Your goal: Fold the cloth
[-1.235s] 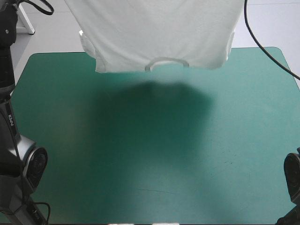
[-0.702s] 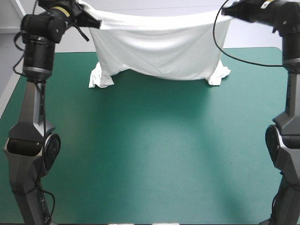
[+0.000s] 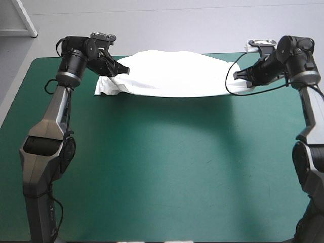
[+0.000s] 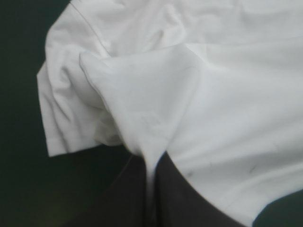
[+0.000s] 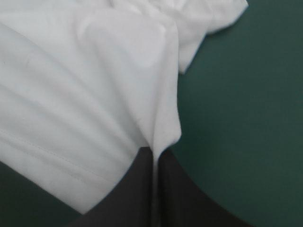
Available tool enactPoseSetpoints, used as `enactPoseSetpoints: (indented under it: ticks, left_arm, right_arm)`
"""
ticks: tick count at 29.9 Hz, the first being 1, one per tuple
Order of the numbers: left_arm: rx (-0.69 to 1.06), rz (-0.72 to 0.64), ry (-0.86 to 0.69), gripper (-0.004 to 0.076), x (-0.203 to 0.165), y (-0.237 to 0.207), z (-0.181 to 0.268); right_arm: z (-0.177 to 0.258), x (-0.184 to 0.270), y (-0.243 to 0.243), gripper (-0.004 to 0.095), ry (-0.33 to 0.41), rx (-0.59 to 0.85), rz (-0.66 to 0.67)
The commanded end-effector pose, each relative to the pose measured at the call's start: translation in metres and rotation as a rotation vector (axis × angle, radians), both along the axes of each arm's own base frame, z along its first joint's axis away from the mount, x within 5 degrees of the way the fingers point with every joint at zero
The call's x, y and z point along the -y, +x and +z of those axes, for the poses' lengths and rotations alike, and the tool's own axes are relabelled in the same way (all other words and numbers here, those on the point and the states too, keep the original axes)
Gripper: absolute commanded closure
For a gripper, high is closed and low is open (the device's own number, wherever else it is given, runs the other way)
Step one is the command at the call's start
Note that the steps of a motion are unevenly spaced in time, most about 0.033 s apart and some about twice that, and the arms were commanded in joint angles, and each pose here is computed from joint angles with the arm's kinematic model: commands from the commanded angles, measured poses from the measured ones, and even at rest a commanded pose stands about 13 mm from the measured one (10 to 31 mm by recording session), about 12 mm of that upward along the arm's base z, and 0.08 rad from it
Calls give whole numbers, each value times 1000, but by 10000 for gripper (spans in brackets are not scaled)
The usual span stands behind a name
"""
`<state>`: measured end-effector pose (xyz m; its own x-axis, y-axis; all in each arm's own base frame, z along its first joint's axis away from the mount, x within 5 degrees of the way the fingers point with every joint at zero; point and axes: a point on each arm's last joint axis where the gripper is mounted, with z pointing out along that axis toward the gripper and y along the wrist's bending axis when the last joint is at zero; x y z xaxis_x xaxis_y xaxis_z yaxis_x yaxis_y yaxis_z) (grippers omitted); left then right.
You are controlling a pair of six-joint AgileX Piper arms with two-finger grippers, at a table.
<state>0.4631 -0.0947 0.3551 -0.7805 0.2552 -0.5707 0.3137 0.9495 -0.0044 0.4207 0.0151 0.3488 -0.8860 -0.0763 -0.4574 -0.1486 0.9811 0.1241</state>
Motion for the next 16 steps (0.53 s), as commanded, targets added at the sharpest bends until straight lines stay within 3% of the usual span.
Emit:
enactPoseSetpoints:
  ticks: [1,8,16]
  left_arm:
    - [20,-14,-68,732,0,-48,49]
    - [-201,-53,6,732,-3,-120,8]
    - [-374,70,56,732,-36,-238,-47]
  right_arm:
    - [26,7,-51,927,-68,21,1]
    - [-12,6,-116,927,-63,-153,9]
    - [-56,4,-208,927,-40,-308,-32]
